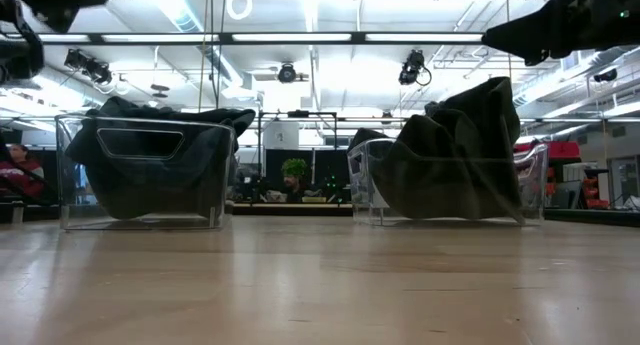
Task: Pick & Place hat
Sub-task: Return to Home Position
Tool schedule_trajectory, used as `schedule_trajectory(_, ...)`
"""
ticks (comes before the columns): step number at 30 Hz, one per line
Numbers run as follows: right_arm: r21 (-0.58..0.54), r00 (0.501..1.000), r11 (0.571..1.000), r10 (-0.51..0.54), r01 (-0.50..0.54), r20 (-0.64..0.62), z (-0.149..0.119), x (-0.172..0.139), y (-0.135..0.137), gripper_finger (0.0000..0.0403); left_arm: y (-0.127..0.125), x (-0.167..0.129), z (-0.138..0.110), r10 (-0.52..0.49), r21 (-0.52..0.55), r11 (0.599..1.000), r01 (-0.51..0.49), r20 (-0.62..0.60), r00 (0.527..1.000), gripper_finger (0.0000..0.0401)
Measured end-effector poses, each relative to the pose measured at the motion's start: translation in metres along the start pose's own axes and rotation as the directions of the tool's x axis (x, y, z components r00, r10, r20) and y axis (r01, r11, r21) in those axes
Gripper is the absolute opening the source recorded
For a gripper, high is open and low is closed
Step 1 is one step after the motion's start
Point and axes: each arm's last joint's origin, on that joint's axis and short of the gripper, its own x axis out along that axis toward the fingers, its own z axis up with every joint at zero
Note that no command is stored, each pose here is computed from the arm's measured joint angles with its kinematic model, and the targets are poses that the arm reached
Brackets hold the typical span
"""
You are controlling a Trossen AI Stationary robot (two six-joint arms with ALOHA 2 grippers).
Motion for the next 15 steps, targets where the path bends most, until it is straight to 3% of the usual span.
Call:
schedule_trajectory(3,-0.004,1.0,1.0,0.016,-0.016,-0.001,-0.001,0.0,-0.001,0.0116,-0.009,0.005,0.002,-0.061,0.217,0.974,0.067,-0.034,0.998,0.0154)
schedule_trajectory(5,-0.006,0.999,0.999,0.045,-0.045,0.004,-0.001,0.001,-0.002,0.0116,-0.009,0.007,0.005,-0.064,0.296,0.953,0.07,-0.027,0.998,0.0154)
schedule_trajectory(8,-0.003,0.997,0.997,0.071,-0.071,0.008,-0.001,0.001,-0.002,0.0116,-0.007,0.007,0.014,-0.095,0.329,0.94,0.089,0.003,0.995,0.0154)
schedule_trajectory(12,0.001,0.998,0.998,0.061,-0.061,-0.002,-0.002,0.001,-0.004,0.0116,-0.004,0.006,0.028,-0.275,0.362,0.899,0.248,0.022,0.961,0.0154)
schedule_trajectory(15,0.002,0.998,0.999,0.052,-0.052,-0.017,-0.004,0.002,-0.006,0.0117,0.001,0.008,0.033,-0.314,0.377,0.883,0.28,0.03,0.949,0.0154)
